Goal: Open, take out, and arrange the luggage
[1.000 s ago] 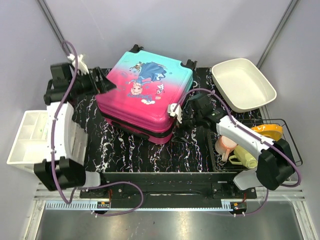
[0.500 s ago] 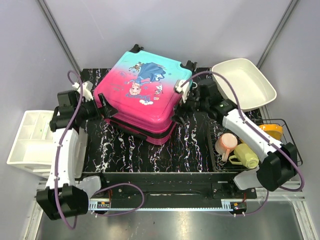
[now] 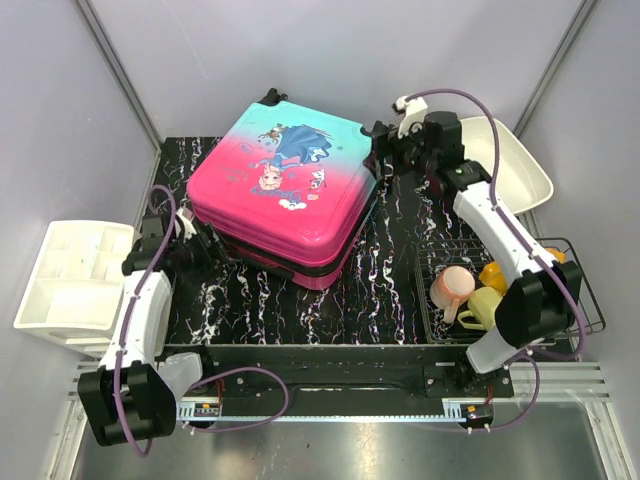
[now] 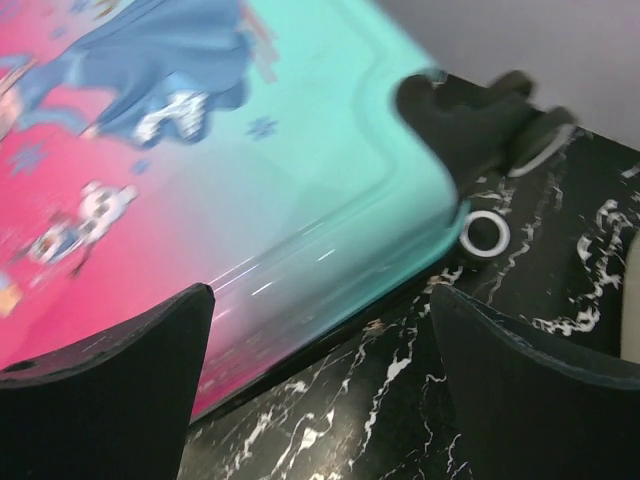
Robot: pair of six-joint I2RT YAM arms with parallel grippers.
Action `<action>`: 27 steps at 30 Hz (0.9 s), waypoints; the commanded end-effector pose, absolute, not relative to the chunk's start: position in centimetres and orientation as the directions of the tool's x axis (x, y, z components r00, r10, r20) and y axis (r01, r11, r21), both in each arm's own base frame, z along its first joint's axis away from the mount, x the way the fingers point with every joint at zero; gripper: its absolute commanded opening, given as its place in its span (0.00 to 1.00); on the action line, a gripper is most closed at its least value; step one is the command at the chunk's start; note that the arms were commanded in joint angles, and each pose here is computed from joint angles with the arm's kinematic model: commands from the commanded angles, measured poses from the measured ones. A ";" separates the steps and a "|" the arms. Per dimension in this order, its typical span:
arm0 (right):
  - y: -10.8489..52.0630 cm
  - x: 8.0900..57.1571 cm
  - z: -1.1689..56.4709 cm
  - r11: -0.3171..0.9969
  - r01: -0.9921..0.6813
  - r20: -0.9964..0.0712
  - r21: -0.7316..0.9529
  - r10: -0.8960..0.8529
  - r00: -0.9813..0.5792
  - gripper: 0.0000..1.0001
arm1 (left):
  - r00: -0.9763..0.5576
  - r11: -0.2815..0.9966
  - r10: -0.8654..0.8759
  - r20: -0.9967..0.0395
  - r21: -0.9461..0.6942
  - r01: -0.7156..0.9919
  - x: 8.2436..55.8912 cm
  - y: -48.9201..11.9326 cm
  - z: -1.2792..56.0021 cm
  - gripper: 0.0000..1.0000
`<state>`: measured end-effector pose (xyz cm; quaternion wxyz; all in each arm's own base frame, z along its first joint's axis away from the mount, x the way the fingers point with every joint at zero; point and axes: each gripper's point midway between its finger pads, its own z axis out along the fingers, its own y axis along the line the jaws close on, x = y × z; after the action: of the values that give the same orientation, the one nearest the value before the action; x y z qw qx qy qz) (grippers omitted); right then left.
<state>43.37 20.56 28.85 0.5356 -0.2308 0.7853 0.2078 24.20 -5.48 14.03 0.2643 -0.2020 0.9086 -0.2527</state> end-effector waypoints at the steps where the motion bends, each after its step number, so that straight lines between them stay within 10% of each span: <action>1: 16.7 48.5 33.2 0.913 -0.361 -0.954 0.191 0.085 -0.289 1.00 | -0.702 0.724 -0.627 -0.338 -0.585 -0.365 25.5 -5.4 12.9 0.80; 27: 16.7 61.6 26.6 0.761 -0.235 -0.752 0.605 0.448 -0.483 0.98 | -0.693 0.723 -0.639 -0.333 -0.569 -0.393 29.4 -7.0 9.0 0.83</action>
<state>61.75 13.38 24.14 0.5215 0.0675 0.8137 0.2476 27.00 -7.19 7.31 0.2184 -0.3066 0.8971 -0.2312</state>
